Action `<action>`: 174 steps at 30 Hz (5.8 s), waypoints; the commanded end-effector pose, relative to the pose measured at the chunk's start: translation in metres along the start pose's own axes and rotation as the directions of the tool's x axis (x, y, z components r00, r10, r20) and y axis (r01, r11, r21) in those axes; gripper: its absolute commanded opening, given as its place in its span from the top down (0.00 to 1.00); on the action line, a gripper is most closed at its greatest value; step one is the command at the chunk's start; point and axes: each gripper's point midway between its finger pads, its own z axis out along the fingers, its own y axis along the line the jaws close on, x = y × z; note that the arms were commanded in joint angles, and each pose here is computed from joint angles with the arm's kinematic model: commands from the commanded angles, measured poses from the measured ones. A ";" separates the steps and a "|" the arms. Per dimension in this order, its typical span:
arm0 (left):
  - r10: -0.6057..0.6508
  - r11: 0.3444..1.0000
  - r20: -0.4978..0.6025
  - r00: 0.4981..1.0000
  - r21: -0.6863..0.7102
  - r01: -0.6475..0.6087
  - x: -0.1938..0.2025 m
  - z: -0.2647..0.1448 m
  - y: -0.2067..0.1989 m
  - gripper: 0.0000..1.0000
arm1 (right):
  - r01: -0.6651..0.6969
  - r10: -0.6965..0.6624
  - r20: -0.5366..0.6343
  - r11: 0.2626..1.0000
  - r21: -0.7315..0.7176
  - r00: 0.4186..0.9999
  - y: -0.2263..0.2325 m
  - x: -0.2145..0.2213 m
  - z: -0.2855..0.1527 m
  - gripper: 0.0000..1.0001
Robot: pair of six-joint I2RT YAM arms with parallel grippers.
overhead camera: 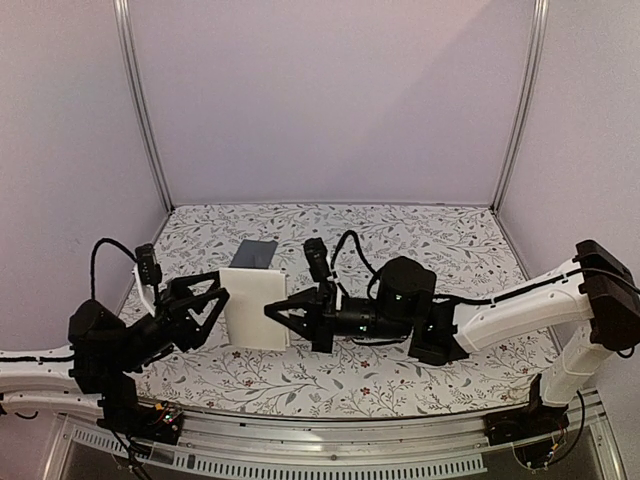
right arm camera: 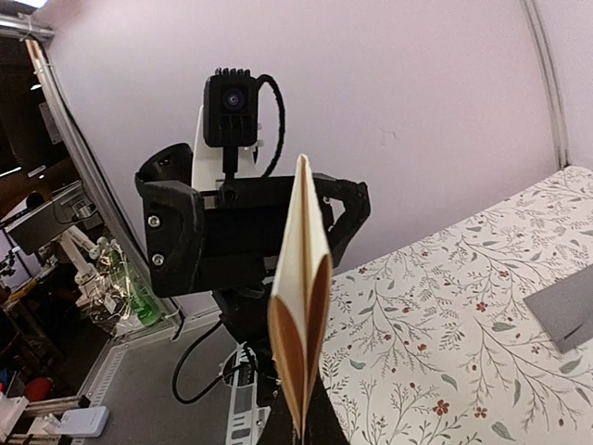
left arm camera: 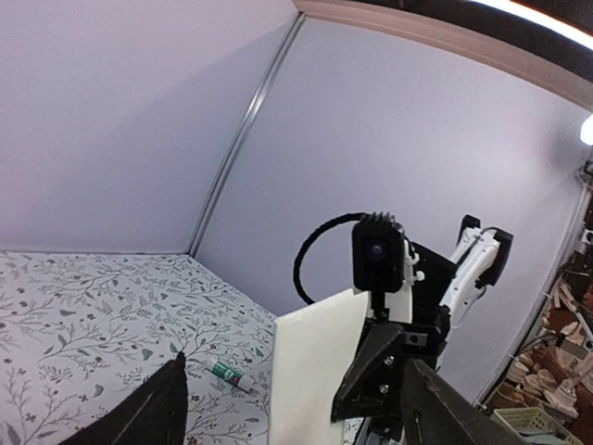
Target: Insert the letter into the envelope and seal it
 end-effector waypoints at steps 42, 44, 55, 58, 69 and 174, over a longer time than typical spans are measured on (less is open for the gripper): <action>-0.365 0.479 -0.573 0.733 -0.791 -0.380 0.129 0.032 0.358 0.48 | 0.004 -0.068 0.074 0.761 0.649 0.995 -0.097 -0.009 -0.209 1.00; -0.370 0.480 -0.579 0.726 -0.789 -0.385 0.134 0.033 0.362 0.50 | 0.003 -0.065 0.073 0.764 0.645 0.995 -0.096 -0.008 -0.210 1.00; -0.367 0.505 -0.595 0.715 -0.773 -0.385 0.147 0.038 0.365 0.93 | -0.008 -0.051 0.075 0.772 0.636 0.996 -0.093 -0.008 -0.210 1.00; -0.340 0.500 -0.612 0.714 -0.761 -0.414 0.146 0.039 0.355 0.97 | -0.007 -0.049 0.071 0.774 0.634 0.996 -0.092 -0.009 -0.209 1.00; -0.154 0.580 -0.789 0.595 -0.559 -0.592 0.170 0.058 0.262 1.00 | -0.018 -0.024 0.054 0.753 0.658 0.998 -0.091 -0.015 -0.214 1.00; 0.922 -0.387 0.243 -0.302 0.638 -0.666 0.189 0.037 0.006 1.00 | 0.301 -0.021 -0.510 0.827 0.474 0.860 -0.020 0.053 -0.118 1.00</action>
